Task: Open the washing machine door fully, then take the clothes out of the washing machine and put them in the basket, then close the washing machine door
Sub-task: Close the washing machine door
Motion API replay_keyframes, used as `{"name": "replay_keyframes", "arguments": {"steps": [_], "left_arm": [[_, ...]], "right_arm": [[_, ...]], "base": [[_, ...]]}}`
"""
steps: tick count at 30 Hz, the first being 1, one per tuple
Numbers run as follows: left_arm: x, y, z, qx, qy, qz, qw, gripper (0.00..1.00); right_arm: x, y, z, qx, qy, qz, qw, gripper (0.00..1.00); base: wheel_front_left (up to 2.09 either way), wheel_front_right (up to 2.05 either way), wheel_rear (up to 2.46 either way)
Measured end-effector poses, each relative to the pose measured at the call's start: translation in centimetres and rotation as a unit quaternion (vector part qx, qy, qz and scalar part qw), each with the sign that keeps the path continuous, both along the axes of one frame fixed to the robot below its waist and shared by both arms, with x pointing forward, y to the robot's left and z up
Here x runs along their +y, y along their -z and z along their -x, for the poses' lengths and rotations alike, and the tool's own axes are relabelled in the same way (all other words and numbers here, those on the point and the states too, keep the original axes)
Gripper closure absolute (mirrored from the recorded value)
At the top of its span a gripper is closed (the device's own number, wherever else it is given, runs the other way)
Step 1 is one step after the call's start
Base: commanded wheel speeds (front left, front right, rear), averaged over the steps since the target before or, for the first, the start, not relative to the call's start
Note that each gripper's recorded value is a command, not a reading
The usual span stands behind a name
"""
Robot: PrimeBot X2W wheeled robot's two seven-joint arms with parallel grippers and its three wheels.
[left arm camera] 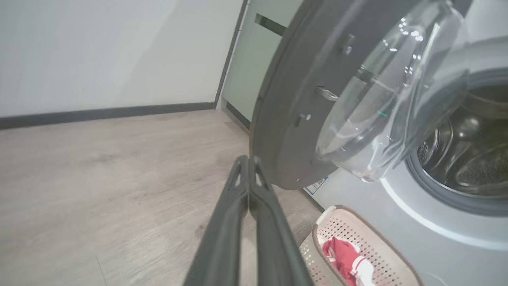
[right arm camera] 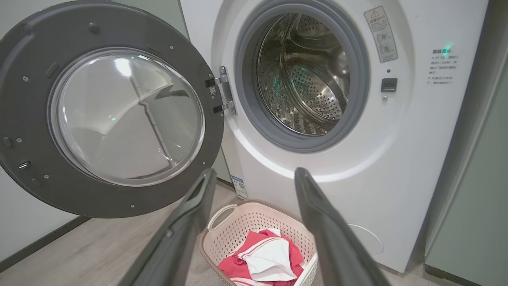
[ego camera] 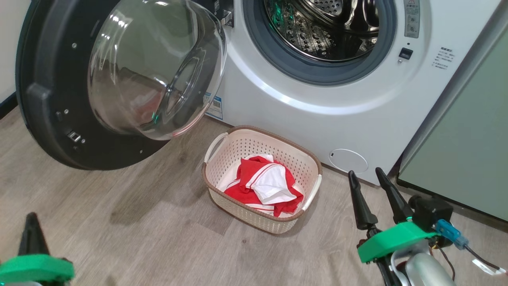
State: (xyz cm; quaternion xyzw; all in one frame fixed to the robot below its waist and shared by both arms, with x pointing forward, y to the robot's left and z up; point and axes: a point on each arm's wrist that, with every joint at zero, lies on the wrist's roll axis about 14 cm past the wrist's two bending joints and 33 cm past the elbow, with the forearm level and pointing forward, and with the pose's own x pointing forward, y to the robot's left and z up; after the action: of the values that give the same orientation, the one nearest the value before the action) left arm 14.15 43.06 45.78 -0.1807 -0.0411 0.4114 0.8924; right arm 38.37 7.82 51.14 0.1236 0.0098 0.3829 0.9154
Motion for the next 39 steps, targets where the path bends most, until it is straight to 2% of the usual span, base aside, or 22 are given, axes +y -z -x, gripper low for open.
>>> {"name": "replay_keyframes", "arguments": {"steps": [3,6,12,15,23,27,34,39], "left_arm": [[1.8,0.0,0.2,-0.042,-0.031,0.051,0.997,1.00],[5.2,-1.5,0.5,-0.109,-0.072,0.109,0.985,1.00],[11.5,-4.7,1.9,-0.193,-0.126,0.183,0.956,1.00],[13.4,-5.8,1.8,-0.241,-0.148,0.237,0.929,1.00],[14.3,-10.3,-4.7,-0.303,-0.105,0.329,0.888,1.00],[14.0,-10.8,-6.8,-0.303,-0.087,0.369,0.874,1.00],[13.3,-13.0,-10.2,-0.293,-0.023,0.399,0.869,1.00],[11.7,-15.2,-13.7,-0.277,0.051,0.408,0.868,1.00]], "right_arm": [[0.1,0.0,0.1,-0.001,-0.003,0.001,1.000,0.00],[0.2,-0.1,0.2,-0.002,-0.004,0.001,1.000,0.00],[-0.5,0.0,0.2,-0.002,0.004,0.003,1.000,0.00],[-1.0,0.2,0.1,0.000,0.012,0.004,1.000,0.00],[-2.6,0.8,-0.4,0.007,0.031,0.007,0.999,0.00],[-3.2,1.1,-0.3,0.010,0.037,0.010,0.999,0.00],[-4.5,1.6,-0.8,0.013,0.052,0.015,0.998,0.00],[-5.1,2.2,-1.4,0.019,0.059,0.017,0.998,0.00]], "base": [[0.00,0.00,0.00],[0.00,0.00,0.00],[0.00,0.00,0.00],[0.00,0.00,0.00],[0.00,0.00,0.00],[0.00,0.00,0.00],[0.00,0.00,0.00],[0.00,0.00,0.00]]}}
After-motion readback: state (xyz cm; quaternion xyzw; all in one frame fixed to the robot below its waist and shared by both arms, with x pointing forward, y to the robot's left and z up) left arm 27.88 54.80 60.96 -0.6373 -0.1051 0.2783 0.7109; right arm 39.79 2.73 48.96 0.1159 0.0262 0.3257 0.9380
